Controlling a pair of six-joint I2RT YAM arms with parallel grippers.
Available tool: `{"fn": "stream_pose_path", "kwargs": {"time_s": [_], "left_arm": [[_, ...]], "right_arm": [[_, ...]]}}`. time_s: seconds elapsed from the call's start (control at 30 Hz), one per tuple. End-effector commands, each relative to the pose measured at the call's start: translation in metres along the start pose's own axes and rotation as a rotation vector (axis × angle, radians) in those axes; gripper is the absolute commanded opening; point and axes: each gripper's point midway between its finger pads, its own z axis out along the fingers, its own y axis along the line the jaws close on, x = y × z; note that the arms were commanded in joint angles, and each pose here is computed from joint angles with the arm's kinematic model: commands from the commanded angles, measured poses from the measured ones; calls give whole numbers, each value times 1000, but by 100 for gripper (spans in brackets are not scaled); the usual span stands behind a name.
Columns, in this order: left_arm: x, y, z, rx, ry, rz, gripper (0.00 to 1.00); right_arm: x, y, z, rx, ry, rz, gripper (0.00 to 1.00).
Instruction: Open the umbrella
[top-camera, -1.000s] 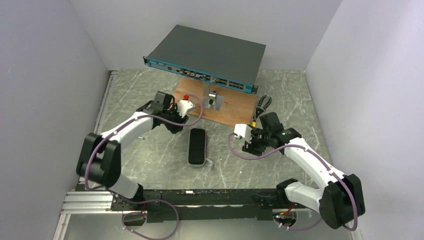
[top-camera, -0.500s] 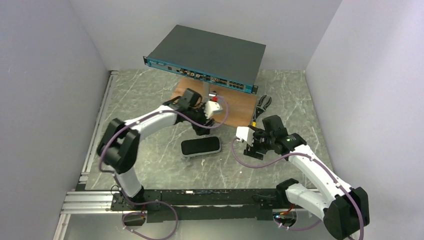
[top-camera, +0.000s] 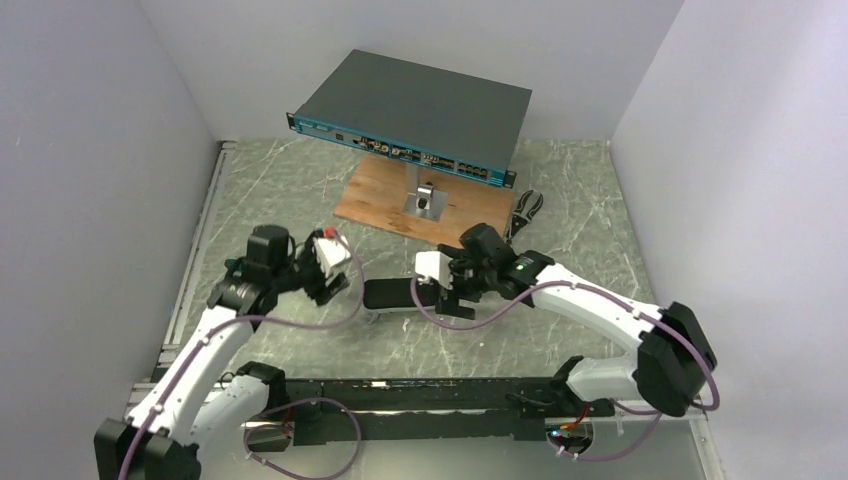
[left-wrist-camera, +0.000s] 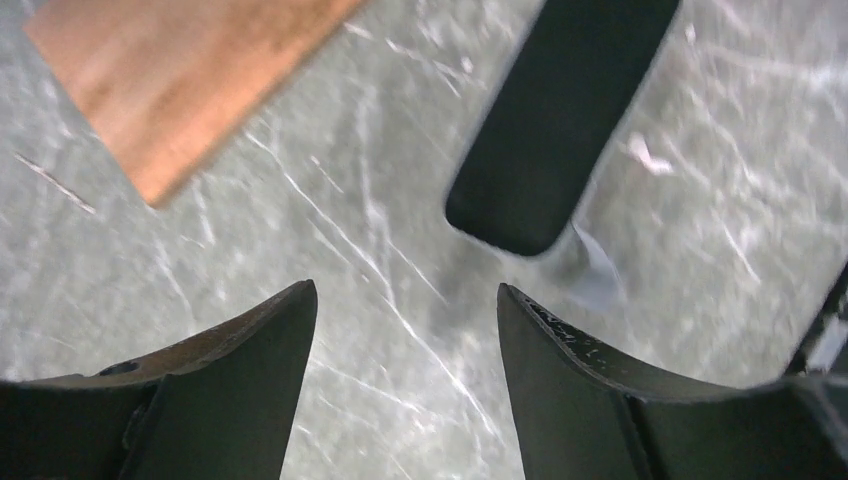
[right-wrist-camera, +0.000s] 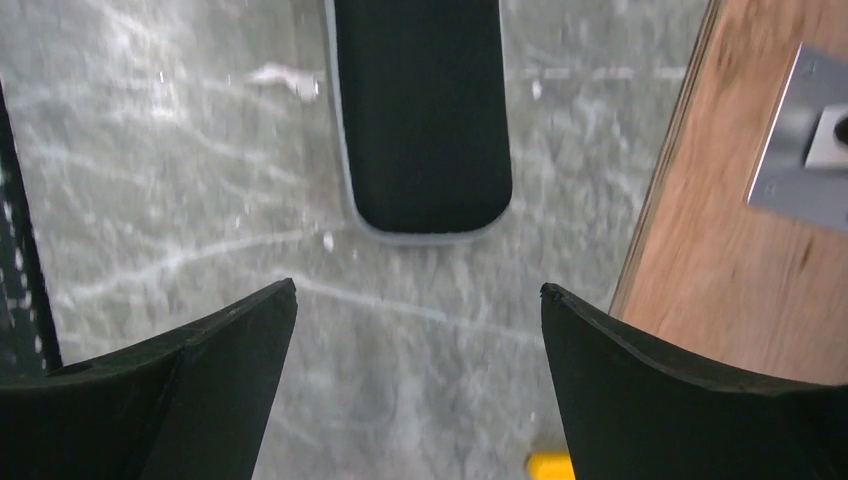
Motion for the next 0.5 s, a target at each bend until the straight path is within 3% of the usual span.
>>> {"fn": "stream_pose_path", "kwargs": {"time_s": [0.0,0.3,0.47], "left_arm": [[40,-33,-8,94,51,143,72],[65,-60,-16,143,55,184,72],[70,-60,-8,138,46,158,66]], "right_arm": [[-47,-17,22,52,-76,-27,94],[-40,-14,78,-13,-31,-88,95],[-3,-13,90,20,63,-41,82]]}}
